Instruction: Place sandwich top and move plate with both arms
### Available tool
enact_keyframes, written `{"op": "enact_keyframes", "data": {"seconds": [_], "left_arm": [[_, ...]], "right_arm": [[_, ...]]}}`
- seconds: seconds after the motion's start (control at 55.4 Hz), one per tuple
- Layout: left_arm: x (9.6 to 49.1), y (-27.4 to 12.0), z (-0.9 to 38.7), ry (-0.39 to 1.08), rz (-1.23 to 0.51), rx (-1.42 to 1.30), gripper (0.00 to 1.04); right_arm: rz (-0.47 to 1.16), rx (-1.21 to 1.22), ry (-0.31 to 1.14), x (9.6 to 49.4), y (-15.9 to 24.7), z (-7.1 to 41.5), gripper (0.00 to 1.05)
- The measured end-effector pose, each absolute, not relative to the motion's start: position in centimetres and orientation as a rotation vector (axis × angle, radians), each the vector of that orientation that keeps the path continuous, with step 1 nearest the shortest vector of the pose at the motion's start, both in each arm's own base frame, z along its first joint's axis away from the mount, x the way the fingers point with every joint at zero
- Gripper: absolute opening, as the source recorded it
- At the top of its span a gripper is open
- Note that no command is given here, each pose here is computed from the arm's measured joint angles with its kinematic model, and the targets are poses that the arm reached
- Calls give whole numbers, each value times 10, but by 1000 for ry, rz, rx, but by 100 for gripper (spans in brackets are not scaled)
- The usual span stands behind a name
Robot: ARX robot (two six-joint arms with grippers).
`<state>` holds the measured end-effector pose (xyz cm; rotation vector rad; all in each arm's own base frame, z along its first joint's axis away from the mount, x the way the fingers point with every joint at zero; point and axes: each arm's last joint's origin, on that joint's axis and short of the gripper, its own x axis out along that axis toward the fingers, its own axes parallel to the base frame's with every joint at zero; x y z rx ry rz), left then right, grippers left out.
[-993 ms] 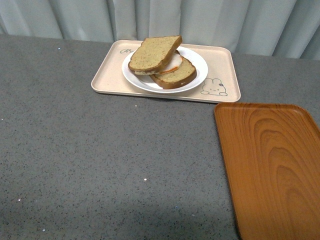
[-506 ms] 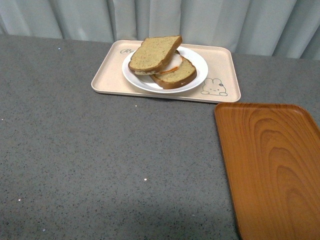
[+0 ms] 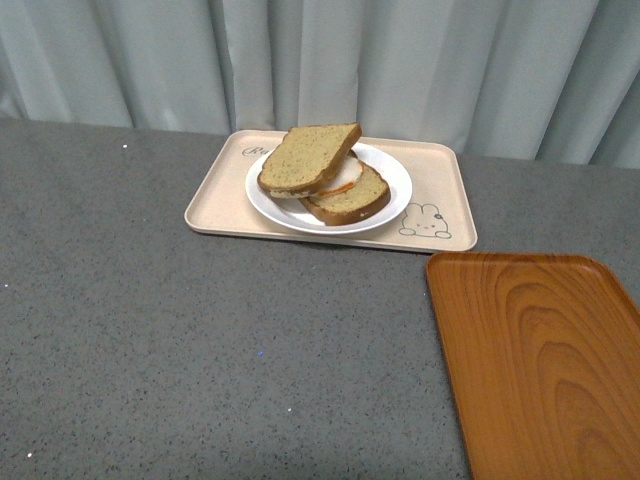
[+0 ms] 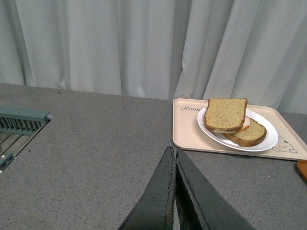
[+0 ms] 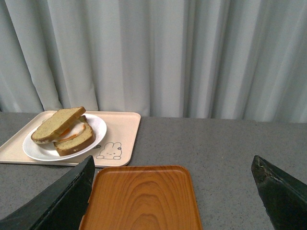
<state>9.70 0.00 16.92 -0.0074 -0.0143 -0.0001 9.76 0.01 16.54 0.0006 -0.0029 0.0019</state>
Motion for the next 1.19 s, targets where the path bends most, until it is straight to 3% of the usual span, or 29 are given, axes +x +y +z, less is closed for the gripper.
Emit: {"op": "enact_keyframes", "data": {"seconds": [0.993,1.192], "left_arm": [[97,0,169,-15,0,-9,4],[97,0,169,-15,0,-8,39]], "right_arm": [[2,1,-3,98,0,165,96],[2,1,-3,98,0,165,96]]}}
